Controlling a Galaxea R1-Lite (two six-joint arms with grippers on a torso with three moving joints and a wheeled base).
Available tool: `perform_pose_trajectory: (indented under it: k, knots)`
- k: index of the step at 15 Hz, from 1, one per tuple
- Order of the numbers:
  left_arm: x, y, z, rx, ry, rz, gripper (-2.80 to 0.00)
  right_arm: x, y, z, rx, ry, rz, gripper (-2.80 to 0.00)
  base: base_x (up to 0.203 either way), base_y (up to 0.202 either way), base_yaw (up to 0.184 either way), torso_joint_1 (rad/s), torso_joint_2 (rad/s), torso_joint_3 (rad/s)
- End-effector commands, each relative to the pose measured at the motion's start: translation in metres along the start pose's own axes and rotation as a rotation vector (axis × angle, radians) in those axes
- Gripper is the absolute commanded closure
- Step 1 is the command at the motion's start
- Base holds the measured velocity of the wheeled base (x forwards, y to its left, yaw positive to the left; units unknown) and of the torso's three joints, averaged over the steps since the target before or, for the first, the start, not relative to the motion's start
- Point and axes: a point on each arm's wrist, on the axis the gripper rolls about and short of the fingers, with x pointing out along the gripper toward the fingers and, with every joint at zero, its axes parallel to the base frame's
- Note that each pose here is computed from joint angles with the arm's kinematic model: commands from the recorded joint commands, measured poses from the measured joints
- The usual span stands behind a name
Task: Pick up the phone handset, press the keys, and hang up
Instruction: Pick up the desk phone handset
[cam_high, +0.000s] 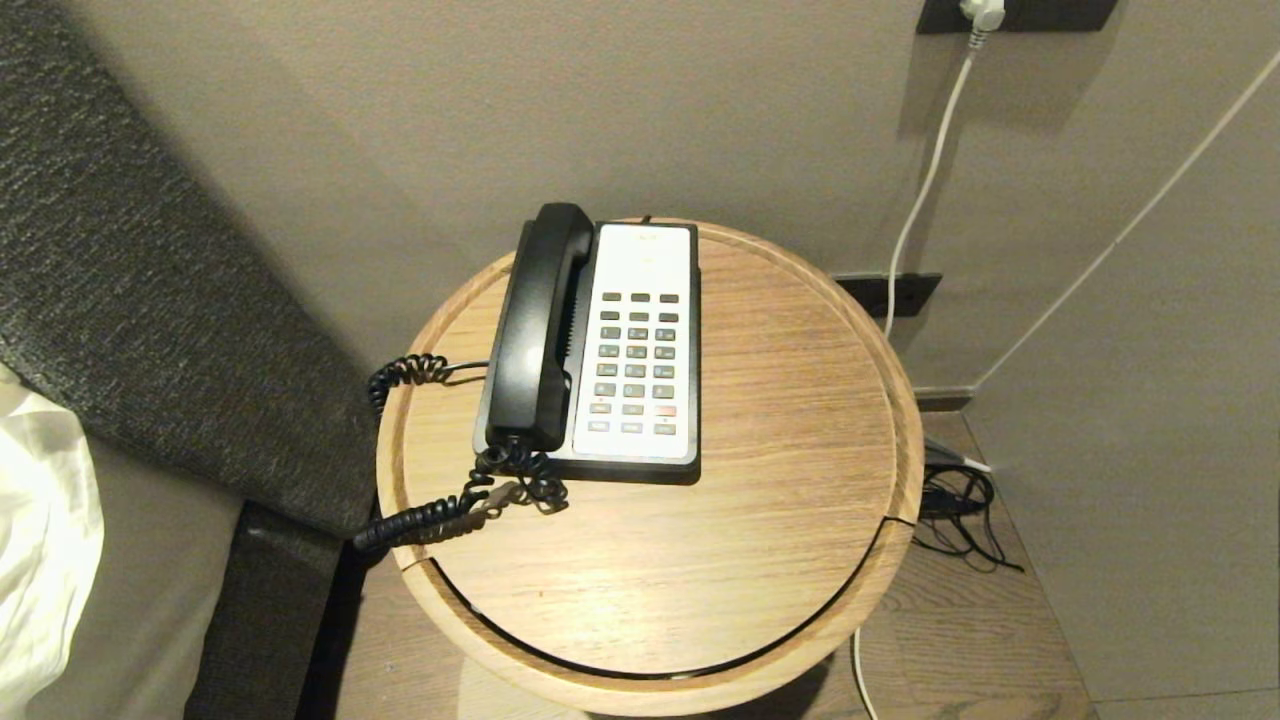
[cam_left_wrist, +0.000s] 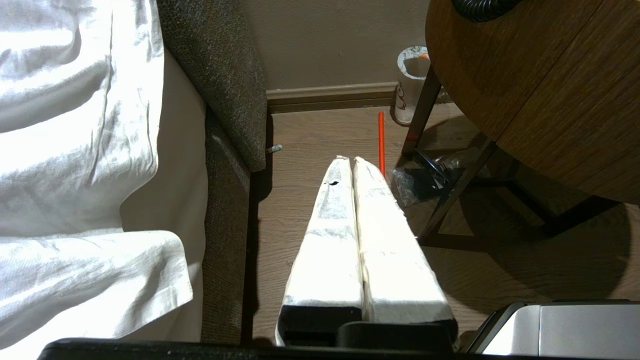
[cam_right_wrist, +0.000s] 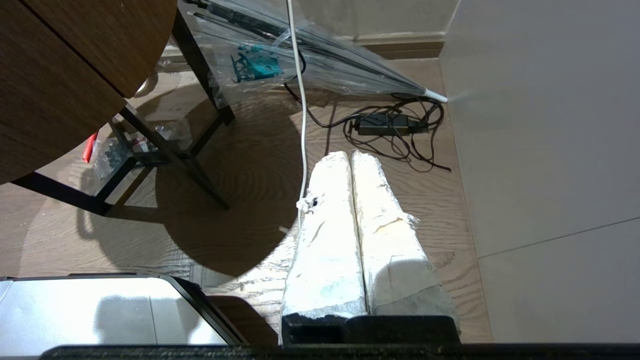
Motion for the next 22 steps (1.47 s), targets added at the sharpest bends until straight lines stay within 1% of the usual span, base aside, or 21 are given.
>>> perform_pose_trajectory:
  k: [1, 6, 9, 10, 11, 12, 13, 14, 15, 16, 18, 20, 22]
  knots:
    - [0.000, 0.000, 0.000, 0.000, 0.000, 0.001, 0.00, 0.000, 0.000, 0.000, 0.002, 0.002, 0.000, 0.00, 0.000, 0.000, 0.000, 0.000, 0.00, 0.000]
    - [0.000, 0.000, 0.000, 0.011, 0.005, -0.005, 0.00, 0.000, 0.000, 0.000, 0.006, 0.003, 0.000, 0.00, 0.000, 0.000, 0.000, 0.000, 0.00, 0.000]
    - [0.000, 0.000, 0.000, 0.008, 0.001, -0.006, 0.00, 0.000, 0.000, 0.000, 0.007, 0.003, 0.000, 0.00, 0.000, 0.000, 0.000, 0.000, 0.00, 0.000]
    - [-0.001, 0.000, 0.003, 0.007, -0.009, -0.002, 0.00, 0.000, 0.000, 0.000, 0.007, 0.003, 0.000, 0.00, 0.000, 0.000, 0.000, 0.000, 0.00, 0.000]
    - [-0.004, 0.001, 0.013, 0.010, -0.036, -0.001, 0.00, 0.000, 0.000, 0.000, 0.007, 0.002, 0.000, 0.00, 0.000, 0.000, 0.000, 0.000, 0.00, 0.000]
    - [-0.011, 0.002, 0.030, 0.012, -0.065, -0.005, 0.00, 0.000, 0.000, 0.000, 0.006, 0.002, 0.000, 0.00, 0.000, 0.000, 0.000, 0.000, 0.00, 0.000]
    - [-0.018, 0.003, 0.051, 0.013, -0.074, -0.021, 0.00, 0.000, 0.000, 0.000, 0.007, 0.003, 0.000, 0.00, 0.000, 0.000, 0.000, 0.000, 0.00, 0.000]
    - [-0.027, 0.004, 0.079, 0.014, -0.072, -0.052, 0.00, 0.000, 0.000, 0.000, 0.007, 0.003, 0.000, 0.00, 0.000, 0.000, 0.000, 0.000, 0.00, 0.000]
    - [-0.029, 0.005, 0.108, 0.011, -0.042, -0.089, 0.00, 0.000, 0.000, 0.000, 0.007, 0.002, 0.000, 0.00, 0.000, 0.000, 0.000, 0.000, 0.00, 0.000]
    - [-0.022, 0.006, 0.134, 0.006, 0.012, -0.128, 0.00, 0.000, 0.000, 0.000, 0.007, 0.002, 0.000, 0.00, 0.000, 0.000, 0.000, 0.000, 0.00, 0.000]
    - [0.017, 0.009, 0.188, -0.014, 0.153, -0.224, 0.00, 0.000, 0.000, 0.000, 0.007, 0.003, 0.000, 0.00, 0.000, 0.000, 0.000, 0.000, 0.00, 0.000]
    - [0.068, 0.010, 0.224, -0.025, 0.283, -0.326, 0.00, 0.000, 0.000, 0.000, 0.005, 0.002, 0.000, 0.00, 0.000, 0.000, 0.000, 0.000, 0.00, 0.000]
    - [0.120, 0.005, 0.246, -0.028, 0.390, -0.429, 0.00, 0.000, 0.000, 0.000, 0.005, 0.002, 0.000, 0.00, 0.000, 0.000, 0.000, 0.000, 0.00, 0.000]
